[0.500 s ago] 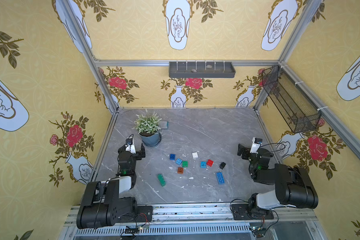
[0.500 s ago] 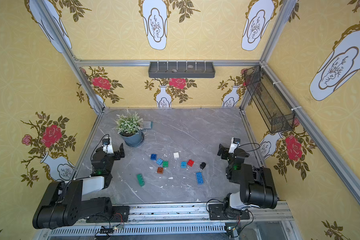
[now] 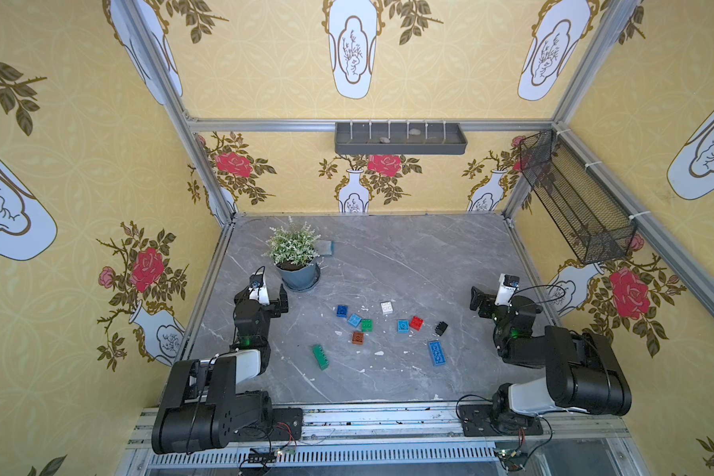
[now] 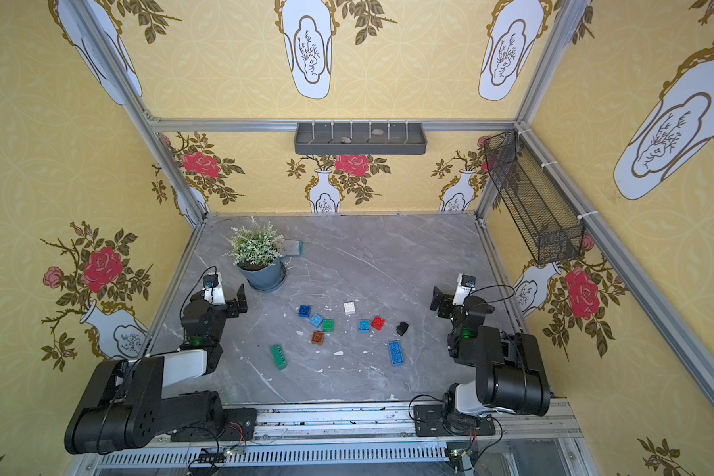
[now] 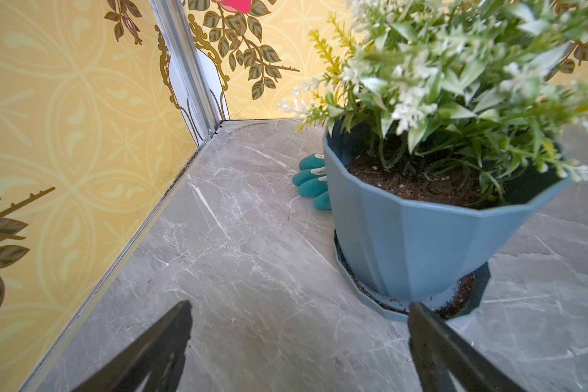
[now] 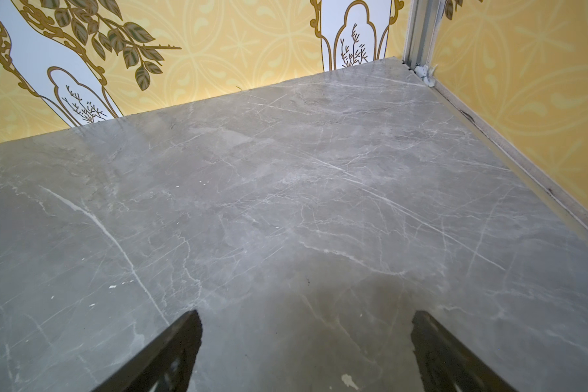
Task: Assemble the number 1 with lego
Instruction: Pick up the lego brick from the center of the board.
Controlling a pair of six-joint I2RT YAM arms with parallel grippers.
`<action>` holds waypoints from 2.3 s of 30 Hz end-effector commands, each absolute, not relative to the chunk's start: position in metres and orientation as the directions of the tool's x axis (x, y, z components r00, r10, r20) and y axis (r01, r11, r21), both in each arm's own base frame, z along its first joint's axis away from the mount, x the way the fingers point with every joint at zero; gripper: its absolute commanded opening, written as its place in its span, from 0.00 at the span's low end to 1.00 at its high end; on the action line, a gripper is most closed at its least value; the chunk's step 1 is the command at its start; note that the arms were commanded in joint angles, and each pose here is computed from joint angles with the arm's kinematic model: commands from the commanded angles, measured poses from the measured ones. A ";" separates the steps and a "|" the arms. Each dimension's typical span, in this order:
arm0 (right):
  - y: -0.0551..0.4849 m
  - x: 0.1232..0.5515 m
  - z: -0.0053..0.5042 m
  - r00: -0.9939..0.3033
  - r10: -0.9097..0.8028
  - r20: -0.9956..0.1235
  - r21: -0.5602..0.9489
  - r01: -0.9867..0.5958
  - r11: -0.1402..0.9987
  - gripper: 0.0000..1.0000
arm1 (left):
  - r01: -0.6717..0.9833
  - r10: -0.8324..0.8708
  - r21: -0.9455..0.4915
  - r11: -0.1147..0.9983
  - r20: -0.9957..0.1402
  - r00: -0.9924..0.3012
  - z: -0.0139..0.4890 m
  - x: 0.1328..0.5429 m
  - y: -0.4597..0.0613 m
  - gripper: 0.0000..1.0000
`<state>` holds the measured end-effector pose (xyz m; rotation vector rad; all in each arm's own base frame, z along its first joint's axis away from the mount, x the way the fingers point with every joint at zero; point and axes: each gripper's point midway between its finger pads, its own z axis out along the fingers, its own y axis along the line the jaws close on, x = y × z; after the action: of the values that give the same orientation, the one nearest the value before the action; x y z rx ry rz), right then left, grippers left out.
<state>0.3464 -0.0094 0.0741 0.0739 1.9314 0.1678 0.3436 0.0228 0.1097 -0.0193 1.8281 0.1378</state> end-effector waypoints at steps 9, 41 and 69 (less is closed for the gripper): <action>-0.016 0.351 0.090 -0.295 0.137 -0.946 0.146 -0.009 0.989 0.97 | -0.088 0.066 0.088 0.992 -0.971 -0.230 0.116 0.343 0.024 1.00; 0.095 0.313 0.151 -0.716 0.410 -0.565 0.410 0.188 0.893 0.98 | -0.300 -0.466 -0.357 0.885 -0.691 -0.553 0.173 0.272 0.005 0.93; 0.171 0.257 0.102 -0.865 0.227 -0.448 0.278 0.107 0.955 0.98 | -0.314 -0.344 -0.153 0.937 -0.254 -0.904 0.066 0.184 -0.123 0.78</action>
<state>0.2548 0.1795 0.1007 0.1884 2.6418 0.3784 0.1813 -0.1280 0.0696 -0.4259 2.8339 -0.2480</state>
